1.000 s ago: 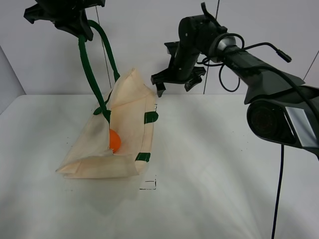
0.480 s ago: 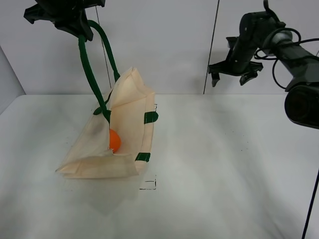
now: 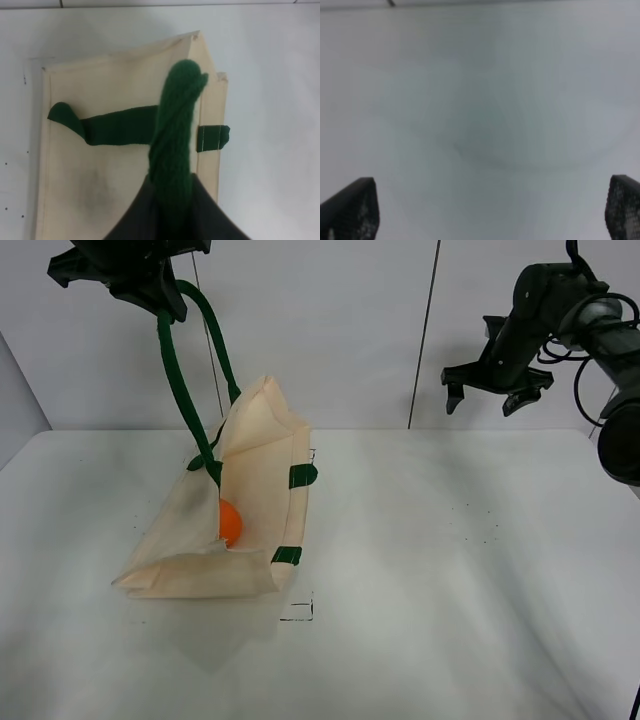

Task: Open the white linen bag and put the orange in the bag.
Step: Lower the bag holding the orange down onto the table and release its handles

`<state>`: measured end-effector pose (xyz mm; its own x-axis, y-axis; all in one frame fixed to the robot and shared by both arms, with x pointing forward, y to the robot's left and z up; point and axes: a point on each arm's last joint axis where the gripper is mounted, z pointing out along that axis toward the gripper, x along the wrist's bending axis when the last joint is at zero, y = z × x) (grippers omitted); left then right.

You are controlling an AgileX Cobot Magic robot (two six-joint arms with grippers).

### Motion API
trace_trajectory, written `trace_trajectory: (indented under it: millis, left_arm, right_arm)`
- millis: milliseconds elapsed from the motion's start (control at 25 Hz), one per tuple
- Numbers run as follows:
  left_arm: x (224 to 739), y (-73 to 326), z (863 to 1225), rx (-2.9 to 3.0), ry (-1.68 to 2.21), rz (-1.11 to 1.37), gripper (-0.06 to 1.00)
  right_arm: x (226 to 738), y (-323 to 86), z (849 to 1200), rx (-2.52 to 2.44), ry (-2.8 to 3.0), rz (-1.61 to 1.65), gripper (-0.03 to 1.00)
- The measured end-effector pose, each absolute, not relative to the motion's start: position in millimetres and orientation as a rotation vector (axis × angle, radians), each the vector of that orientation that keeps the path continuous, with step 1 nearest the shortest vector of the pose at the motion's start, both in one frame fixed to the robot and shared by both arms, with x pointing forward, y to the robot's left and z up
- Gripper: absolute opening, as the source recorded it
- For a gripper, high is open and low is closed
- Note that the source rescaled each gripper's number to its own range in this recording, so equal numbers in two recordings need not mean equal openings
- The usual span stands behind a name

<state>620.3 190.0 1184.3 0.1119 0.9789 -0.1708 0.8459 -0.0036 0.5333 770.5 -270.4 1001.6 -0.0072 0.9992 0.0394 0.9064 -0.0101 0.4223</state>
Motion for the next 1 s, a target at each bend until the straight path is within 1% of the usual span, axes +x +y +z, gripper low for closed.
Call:
trace_trajectory:
  millis: [120, 200, 240, 320, 440, 480, 560, 640, 1000]
  left_arm:
    - [620.3, 190.0, 1184.3, 1.884, 1.769, 0.34, 0.0]
    - [620.3, 190.0, 1184.3, 1.884, 1.769, 0.34, 0.0]
    - [620.3, 190.0, 1184.3, 1.884, 1.769, 0.34, 0.0]
    - [620.3, 190.0, 1184.3, 1.884, 1.769, 0.34, 0.0]
    - [620.3, 190.0, 1184.3, 1.884, 1.769, 0.34, 0.0]
    - [620.3, 190.0, 1184.3, 1.884, 1.769, 0.34, 0.0]
    - [620.3, 190.0, 1184.3, 1.884, 1.769, 0.34, 0.0]
    - [620.3, 190.0, 1184.3, 1.884, 1.769, 0.34, 0.0]
    - [620.3, 190.0, 1184.3, 1.884, 1.769, 0.34, 0.0]
  right_arm:
    - [754.1, -272.2, 1003.7, 2.024, 2.032, 0.408, 1.0]
    - [737.9, -273.6, 1015.7, 2.022, 2.053, 0.375, 1.0]
    - [727.1, -274.2, 1012.6, 2.032, 2.088, 0.331, 1.0]
    - [703.0, -275.4, 1023.4, 2.04, 2.118, 0.294, 1.0]
    - [664.9, -277.3, 1023.8, 2.063, 2.183, 0.206, 1.0]
    - [651.0, -278.0, 1030.4, 2.064, 2.189, 0.199, 1.0]
    - [622.1, -279.4, 1022.7, 2.09, 2.237, 0.123, 1.0]
    - [596.9, -280.7, 1025.4, 2.098, 2.257, 0.093, 1.0]
    - [490.1, -286.0, 994.7, 2.213, 2.342, -0.141, 1.0]
